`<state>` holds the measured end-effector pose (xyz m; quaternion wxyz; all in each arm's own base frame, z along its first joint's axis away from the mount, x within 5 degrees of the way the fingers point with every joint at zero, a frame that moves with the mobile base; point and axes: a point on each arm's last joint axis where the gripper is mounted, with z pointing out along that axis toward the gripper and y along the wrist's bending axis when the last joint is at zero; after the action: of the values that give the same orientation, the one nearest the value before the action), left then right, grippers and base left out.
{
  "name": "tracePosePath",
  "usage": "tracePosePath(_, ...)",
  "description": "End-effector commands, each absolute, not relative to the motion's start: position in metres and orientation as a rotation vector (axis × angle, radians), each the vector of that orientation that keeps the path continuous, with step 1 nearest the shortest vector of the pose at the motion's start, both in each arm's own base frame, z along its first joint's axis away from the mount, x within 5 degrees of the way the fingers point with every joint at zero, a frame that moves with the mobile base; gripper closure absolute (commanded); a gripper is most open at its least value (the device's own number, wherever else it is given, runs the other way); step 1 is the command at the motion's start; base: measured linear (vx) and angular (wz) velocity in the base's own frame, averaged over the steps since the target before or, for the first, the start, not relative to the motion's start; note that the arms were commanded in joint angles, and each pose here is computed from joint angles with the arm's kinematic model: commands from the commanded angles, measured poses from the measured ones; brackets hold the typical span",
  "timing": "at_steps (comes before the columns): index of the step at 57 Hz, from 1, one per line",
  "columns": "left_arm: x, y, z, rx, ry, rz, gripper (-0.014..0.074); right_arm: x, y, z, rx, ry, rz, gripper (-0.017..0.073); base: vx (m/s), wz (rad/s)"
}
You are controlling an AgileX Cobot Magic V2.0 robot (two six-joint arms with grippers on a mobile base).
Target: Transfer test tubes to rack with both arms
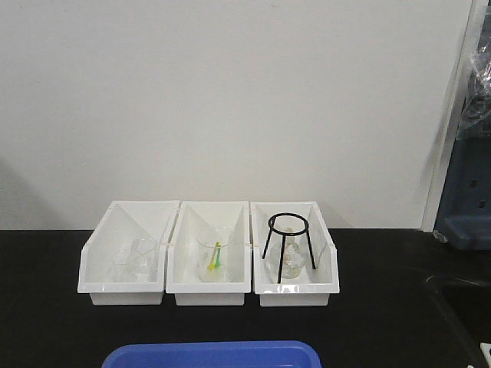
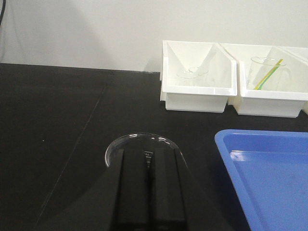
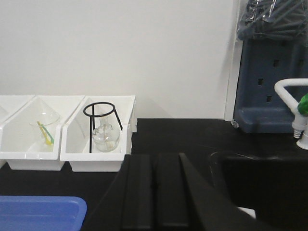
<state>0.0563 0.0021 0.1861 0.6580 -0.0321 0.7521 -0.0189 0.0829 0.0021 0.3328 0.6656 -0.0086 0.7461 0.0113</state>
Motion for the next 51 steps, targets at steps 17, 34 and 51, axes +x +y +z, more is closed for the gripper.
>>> tracePosePath(17, 0.055, 0.001, 0.202, -0.065, 1.595, -0.064, 0.0598, 0.062, 0.004, 0.247, -0.050, 1.474, 0.039, 0.0571, 0.00, 0.00)
tracePosePath(34, 0.055, 0.001, 0.202, -0.064, 1.595, -0.063, 0.0598, 0.056, 0.003, 0.198, -0.039, 1.523, 0.032, 0.0571, 0.00, 0.00)
tracePosePath(51, 0.055, 0.001, 0.202, -0.064, 1.593, -0.063, 0.0598, 0.057, 0.003, 0.198, -0.039, 1.525, 0.032, 0.0571, 0.00, 0.00)
